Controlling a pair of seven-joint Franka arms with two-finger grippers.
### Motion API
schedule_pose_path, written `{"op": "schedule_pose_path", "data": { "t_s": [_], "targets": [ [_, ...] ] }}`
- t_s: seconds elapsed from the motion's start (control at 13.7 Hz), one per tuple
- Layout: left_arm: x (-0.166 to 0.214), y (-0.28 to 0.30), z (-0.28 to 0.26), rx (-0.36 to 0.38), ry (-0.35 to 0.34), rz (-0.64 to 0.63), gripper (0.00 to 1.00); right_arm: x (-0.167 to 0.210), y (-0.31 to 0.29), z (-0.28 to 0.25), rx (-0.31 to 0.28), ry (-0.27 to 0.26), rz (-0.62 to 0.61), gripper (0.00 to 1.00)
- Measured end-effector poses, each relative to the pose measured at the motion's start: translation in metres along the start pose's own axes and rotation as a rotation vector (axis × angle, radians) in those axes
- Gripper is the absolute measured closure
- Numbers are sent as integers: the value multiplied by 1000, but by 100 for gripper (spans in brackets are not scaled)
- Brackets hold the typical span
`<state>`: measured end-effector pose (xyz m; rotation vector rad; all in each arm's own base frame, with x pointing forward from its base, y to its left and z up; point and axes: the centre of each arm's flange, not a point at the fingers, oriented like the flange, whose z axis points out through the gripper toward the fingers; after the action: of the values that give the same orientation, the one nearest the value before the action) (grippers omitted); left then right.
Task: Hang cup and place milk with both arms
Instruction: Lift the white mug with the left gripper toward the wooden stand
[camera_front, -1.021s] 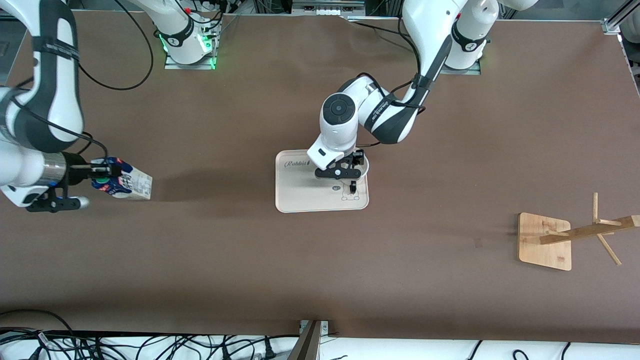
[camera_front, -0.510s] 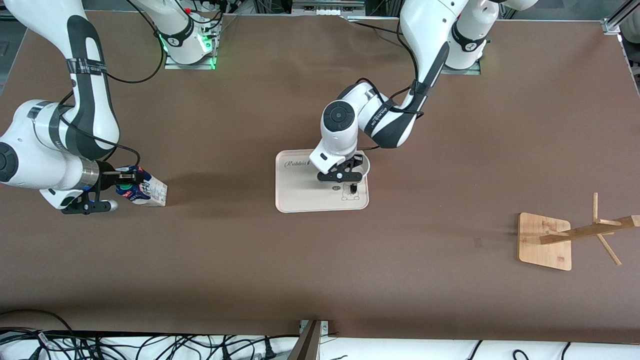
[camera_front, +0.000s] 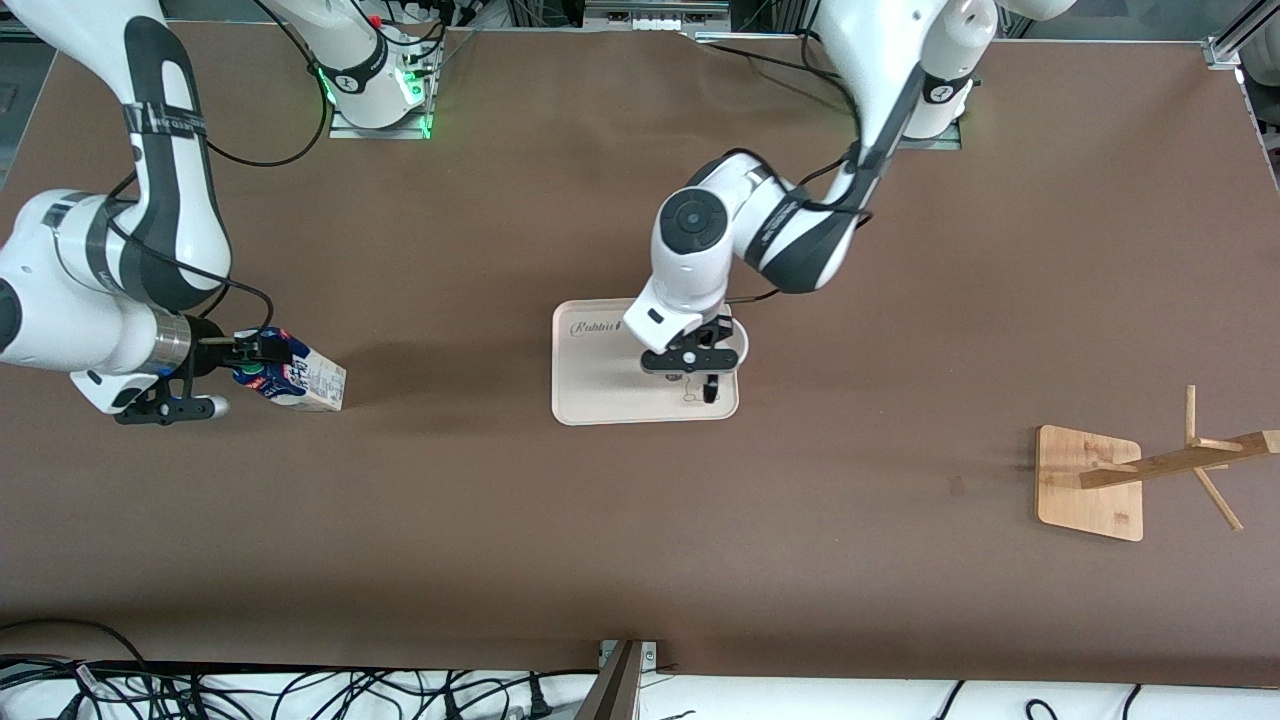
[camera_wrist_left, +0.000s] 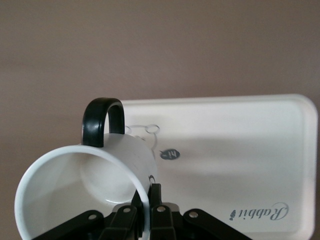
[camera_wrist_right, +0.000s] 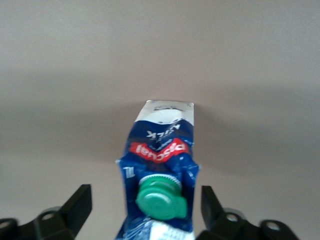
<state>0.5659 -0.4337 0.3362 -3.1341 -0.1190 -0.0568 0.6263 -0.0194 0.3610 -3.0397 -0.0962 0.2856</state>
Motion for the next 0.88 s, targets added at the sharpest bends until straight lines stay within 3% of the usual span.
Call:
{"op": "schedule_pose_path", "data": {
  "t_s": [0.22, 0.51, 0.73, 0.88],
  "targets": [
    [57, -78, -103, 5, 10, -88, 93, -16, -2, -56, 35, -15, -9, 0],
    [116, -206, -161, 23, -8, -103, 93, -48, -5, -164, 56, -18, -30, 0],
    [130, -273, -177, 32, -32, -89, 93, -65, -9, -224, -26, 21, -41, 0],
    [132, -305, -186, 35, -51, -62, 93, -64, -14, -234, -59, 36, -50, 0]
  ]
}}
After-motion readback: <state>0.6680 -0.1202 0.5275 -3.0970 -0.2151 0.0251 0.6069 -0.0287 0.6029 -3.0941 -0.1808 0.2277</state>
